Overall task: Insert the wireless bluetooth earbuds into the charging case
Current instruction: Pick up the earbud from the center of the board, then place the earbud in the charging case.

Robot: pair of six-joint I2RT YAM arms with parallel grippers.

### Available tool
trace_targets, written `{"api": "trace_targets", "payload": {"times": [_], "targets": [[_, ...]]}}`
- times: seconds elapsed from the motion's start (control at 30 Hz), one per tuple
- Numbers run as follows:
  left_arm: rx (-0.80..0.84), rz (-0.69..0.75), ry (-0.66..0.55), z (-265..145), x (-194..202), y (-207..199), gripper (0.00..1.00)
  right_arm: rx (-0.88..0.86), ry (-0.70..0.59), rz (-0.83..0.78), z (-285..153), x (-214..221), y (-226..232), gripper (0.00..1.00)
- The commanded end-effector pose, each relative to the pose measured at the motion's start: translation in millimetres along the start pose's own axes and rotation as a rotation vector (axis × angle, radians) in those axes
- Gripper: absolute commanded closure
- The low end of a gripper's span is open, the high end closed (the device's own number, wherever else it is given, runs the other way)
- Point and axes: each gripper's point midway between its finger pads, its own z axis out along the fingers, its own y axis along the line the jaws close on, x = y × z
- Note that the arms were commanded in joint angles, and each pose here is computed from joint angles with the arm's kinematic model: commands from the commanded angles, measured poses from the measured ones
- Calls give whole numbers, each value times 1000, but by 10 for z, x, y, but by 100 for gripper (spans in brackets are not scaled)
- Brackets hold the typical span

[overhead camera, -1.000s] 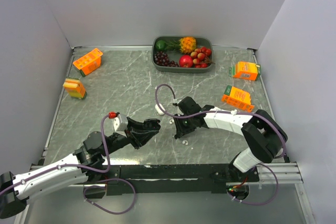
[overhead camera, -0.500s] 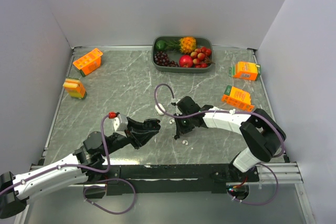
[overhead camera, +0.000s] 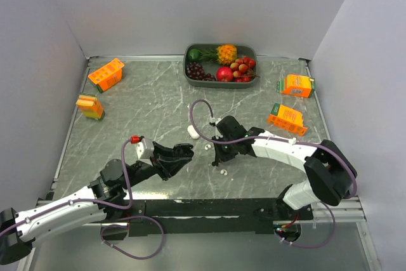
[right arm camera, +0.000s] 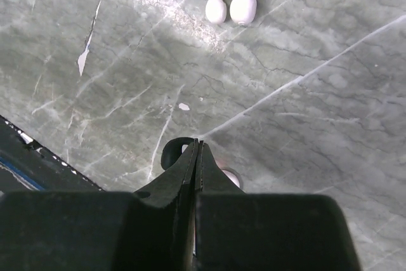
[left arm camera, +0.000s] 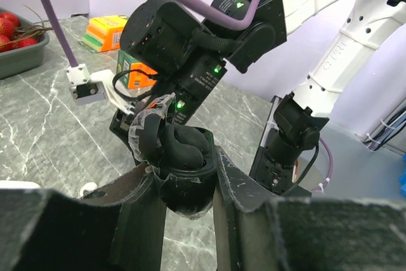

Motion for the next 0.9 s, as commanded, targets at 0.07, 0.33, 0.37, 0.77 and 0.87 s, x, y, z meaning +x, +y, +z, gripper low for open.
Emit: {"api": "trace_targets", "payload": {"times": [0.07,0.33,0.37,0.77,0.87], "targets": [[16,-15,-53,28,-145,-55,99,-10,-130,14,-255,-241,93,100],[7,5,-78,52,-197,-39,99,23,-517,28,-1134,-846,184,100],[8,6,-80,62,-202,-39,99,61,-552,31,-1222,-893,140,100],[-52,65,-135,300,-310,94,99,288,-825,-80,-2083,-1106,308,100],[-78,87,-151,354,-340,151,99,343,-871,-97,-2216,-1125,304,100]]}}
